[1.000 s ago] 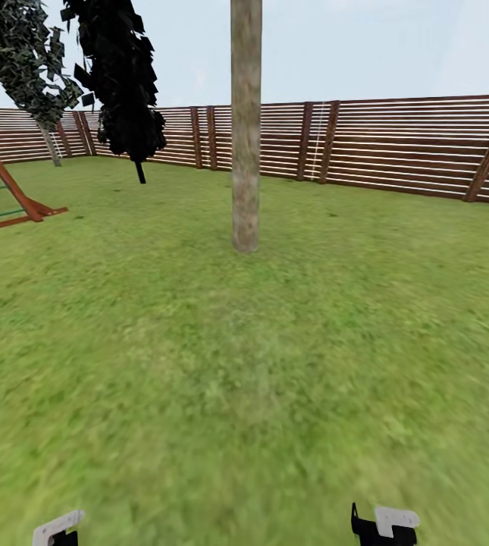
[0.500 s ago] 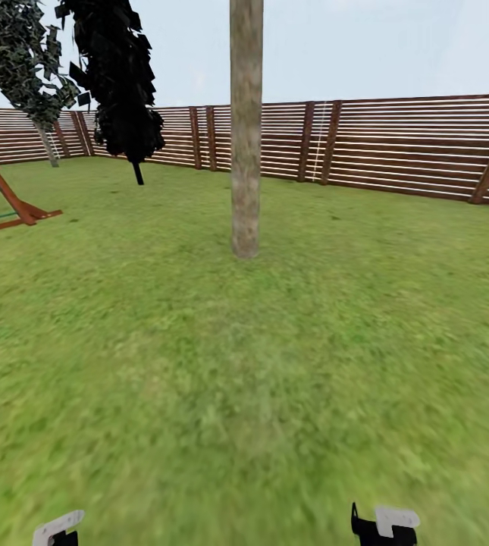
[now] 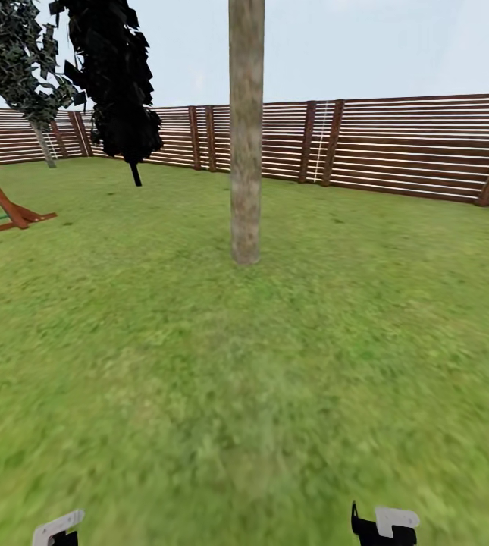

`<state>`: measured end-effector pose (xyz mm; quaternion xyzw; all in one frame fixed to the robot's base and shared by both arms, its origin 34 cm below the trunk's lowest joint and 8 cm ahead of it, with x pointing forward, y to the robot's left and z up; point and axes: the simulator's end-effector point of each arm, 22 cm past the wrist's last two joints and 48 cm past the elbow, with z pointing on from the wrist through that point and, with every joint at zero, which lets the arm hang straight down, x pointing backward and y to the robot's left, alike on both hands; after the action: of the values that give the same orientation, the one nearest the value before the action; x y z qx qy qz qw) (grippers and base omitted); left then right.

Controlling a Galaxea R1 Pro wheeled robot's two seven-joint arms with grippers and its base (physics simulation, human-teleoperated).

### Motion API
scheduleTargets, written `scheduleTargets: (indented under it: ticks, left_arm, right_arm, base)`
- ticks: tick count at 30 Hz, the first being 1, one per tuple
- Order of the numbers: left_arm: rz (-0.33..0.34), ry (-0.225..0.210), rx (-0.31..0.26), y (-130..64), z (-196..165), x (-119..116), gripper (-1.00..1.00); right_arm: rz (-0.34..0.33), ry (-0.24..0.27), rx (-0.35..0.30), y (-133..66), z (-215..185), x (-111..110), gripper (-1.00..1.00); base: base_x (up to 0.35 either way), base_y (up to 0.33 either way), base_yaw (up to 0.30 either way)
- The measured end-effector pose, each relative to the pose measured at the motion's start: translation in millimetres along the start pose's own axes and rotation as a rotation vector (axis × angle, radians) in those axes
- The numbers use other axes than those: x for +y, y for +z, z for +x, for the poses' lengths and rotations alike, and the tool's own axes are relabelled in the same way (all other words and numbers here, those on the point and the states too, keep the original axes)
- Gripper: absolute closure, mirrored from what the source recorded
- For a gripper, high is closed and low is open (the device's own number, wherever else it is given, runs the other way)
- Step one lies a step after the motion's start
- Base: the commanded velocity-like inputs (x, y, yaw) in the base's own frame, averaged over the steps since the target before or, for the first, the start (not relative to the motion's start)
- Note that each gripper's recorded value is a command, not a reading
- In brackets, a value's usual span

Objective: In the garden, pick up the pesticide atomizer on the floor and spray pesticide onto both trees until each tree trunk is fully covered.

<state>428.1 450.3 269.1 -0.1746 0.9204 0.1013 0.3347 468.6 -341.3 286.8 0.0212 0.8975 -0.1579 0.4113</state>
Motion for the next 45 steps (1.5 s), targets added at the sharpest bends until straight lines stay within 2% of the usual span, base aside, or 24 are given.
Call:
scheduleTargets:
  ticks: [26, 45]
  left_arm:
    - [0.000, 0.001, 0.000, 0.0, 0.0, -0.2, 1.00]
    - [0.000, 0.000, 0.000, 0.0, 0.2, -0.4, 1.00]
  right_arm:
    - [0.000, -0.001, 0.000, 0.2, 0.1, -0.7, -1.00]
    - [-0.001, 0.000, 0.001, 0.0, 0.3, 0.3, -1.00]
  base:
    - [0.340, 0.000, 0.000]
    - [0.340, -0.078, 0.000]
